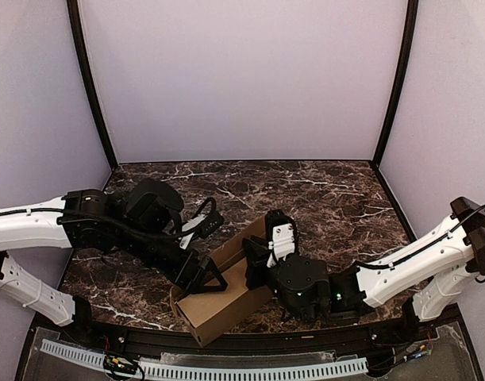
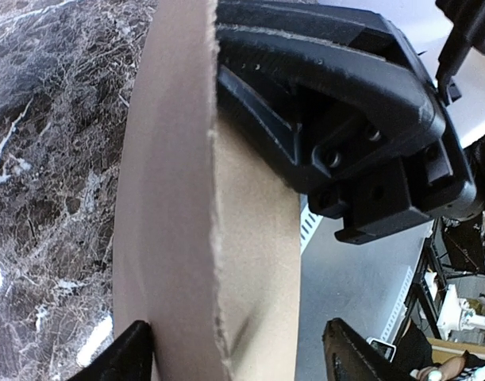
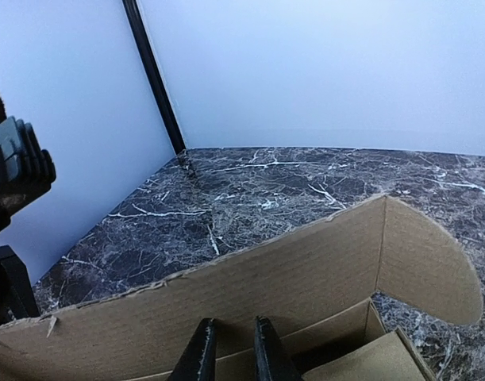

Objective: Fold the paper box

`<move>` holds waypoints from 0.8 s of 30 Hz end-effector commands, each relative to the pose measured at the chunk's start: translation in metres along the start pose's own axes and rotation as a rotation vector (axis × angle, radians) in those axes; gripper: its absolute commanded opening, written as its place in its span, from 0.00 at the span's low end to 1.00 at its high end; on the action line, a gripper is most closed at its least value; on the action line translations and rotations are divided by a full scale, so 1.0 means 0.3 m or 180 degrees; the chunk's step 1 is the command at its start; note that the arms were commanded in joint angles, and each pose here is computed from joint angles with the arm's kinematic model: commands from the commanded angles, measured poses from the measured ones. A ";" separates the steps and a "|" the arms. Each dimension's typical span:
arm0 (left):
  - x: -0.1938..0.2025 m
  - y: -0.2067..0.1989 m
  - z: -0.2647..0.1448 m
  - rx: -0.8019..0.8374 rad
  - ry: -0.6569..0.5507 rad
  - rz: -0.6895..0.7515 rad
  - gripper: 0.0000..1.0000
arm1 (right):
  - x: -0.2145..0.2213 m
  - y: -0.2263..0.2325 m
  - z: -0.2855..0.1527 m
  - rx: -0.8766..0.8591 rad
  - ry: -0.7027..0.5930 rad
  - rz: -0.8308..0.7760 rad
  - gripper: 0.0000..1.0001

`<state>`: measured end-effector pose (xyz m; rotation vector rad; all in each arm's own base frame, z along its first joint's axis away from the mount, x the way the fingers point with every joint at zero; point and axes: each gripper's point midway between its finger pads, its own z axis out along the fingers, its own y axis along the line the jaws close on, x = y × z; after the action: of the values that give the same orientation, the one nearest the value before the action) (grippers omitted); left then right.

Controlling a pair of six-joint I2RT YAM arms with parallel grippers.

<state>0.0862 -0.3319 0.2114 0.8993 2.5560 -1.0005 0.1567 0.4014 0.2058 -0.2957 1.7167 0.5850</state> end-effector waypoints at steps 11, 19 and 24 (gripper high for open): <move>0.060 -0.014 0.074 -0.0471 0.0162 -0.0009 0.99 | 0.409 -0.095 -0.024 0.0286 0.0982 -0.0785 0.05; 0.110 0.002 0.094 -0.1098 0.0271 0.0132 0.99 | 0.421 -0.118 -0.012 0.0499 0.1110 -0.0742 0.00; 0.146 -0.006 0.142 -0.1260 0.0329 0.0219 0.99 | 0.414 -0.132 -0.020 0.0587 0.1169 -0.0703 0.00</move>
<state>0.0671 -0.3385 0.1816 0.9016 2.6098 -0.4847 0.1667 0.4023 0.1993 -0.1557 1.7917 0.4545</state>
